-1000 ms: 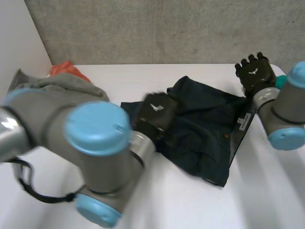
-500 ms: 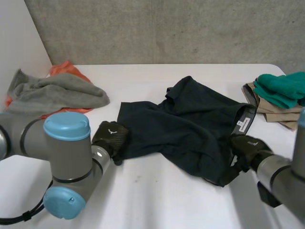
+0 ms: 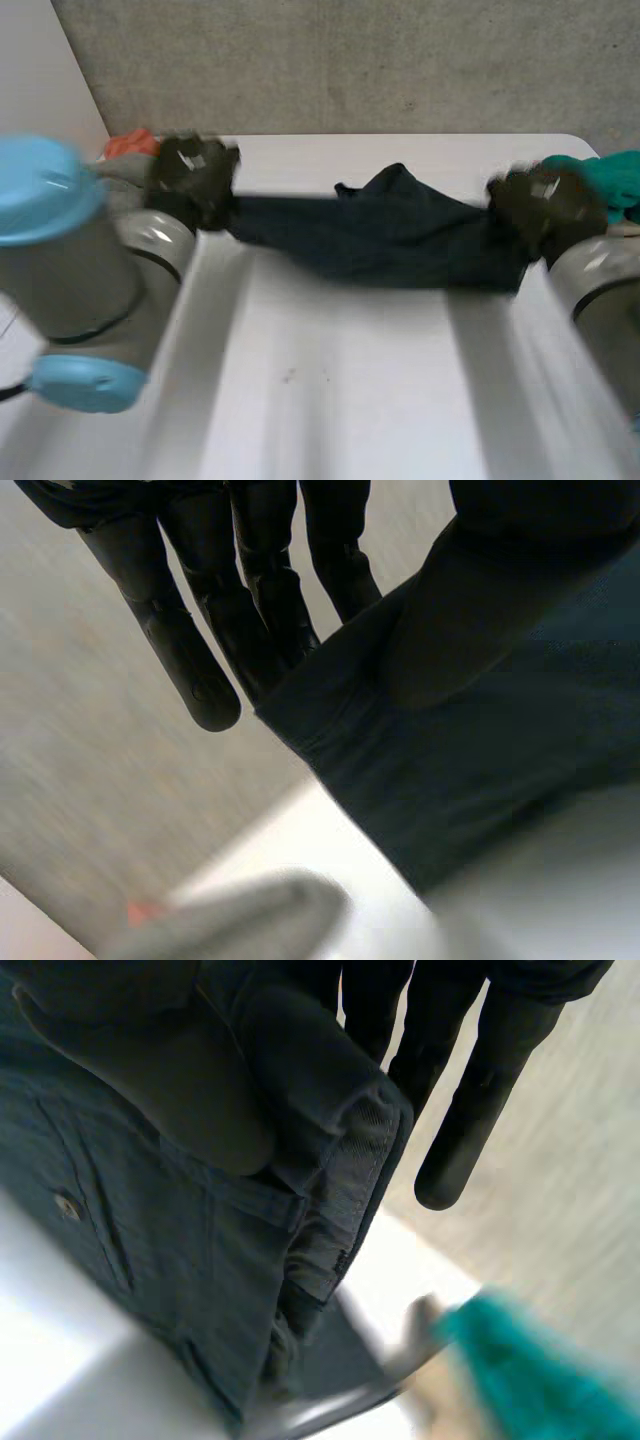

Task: Fold the laundry.

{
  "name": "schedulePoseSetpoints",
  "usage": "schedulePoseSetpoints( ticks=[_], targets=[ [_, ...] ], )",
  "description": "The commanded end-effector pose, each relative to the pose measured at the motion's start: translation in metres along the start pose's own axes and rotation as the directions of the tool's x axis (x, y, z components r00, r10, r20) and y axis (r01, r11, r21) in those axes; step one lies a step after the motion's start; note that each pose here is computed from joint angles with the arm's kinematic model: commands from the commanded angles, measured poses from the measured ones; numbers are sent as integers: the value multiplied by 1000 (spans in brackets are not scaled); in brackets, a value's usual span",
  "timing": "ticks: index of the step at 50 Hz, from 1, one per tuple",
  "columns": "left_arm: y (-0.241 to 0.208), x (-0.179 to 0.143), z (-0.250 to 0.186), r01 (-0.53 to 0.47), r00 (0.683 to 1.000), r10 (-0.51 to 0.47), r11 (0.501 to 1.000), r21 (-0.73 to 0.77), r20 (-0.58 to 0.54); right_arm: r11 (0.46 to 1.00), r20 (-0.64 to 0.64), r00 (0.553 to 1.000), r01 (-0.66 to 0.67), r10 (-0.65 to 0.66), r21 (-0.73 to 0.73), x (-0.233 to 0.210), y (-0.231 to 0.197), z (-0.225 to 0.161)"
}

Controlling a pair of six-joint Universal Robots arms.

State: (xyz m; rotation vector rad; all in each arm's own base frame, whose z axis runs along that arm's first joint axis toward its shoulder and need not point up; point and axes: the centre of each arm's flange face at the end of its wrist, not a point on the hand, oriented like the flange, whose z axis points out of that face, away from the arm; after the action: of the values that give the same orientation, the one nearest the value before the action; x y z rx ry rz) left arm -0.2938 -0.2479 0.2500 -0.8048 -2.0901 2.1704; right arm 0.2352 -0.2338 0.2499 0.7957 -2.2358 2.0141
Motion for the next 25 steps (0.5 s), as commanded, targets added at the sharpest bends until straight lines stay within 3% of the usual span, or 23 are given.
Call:
schedulePoseSetpoints(
  ticks=[1,8,13,14,20,23,25],
  targets=[
    [-95,-42,-59,15,999,-25,970,243,36,946,-56,966,259,-253,197,45,-88,-17],
    [-114,-47,-75,20,1000,-22,962,273,2,934,-36,966,258,-258,247,66,-126,-25],
    [-106,-41,-64,14,1000,-13,970,243,-8,967,7,974,226,-228,117,67,-102,5],
    [-102,-39,-59,13,1000,-10,973,229,-13,974,44,973,222,-225,54,62,-84,22],
    [-52,-11,-1,-30,997,36,995,91,-68,970,103,966,241,-239,-10,47,-54,61],
    [-40,-5,36,-86,995,91,991,106,-44,966,69,964,258,-258,17,45,-46,87],
    [-42,-8,55,-122,992,124,981,151,-4,959,-21,964,267,-267,90,49,-50,110]
  ],
)
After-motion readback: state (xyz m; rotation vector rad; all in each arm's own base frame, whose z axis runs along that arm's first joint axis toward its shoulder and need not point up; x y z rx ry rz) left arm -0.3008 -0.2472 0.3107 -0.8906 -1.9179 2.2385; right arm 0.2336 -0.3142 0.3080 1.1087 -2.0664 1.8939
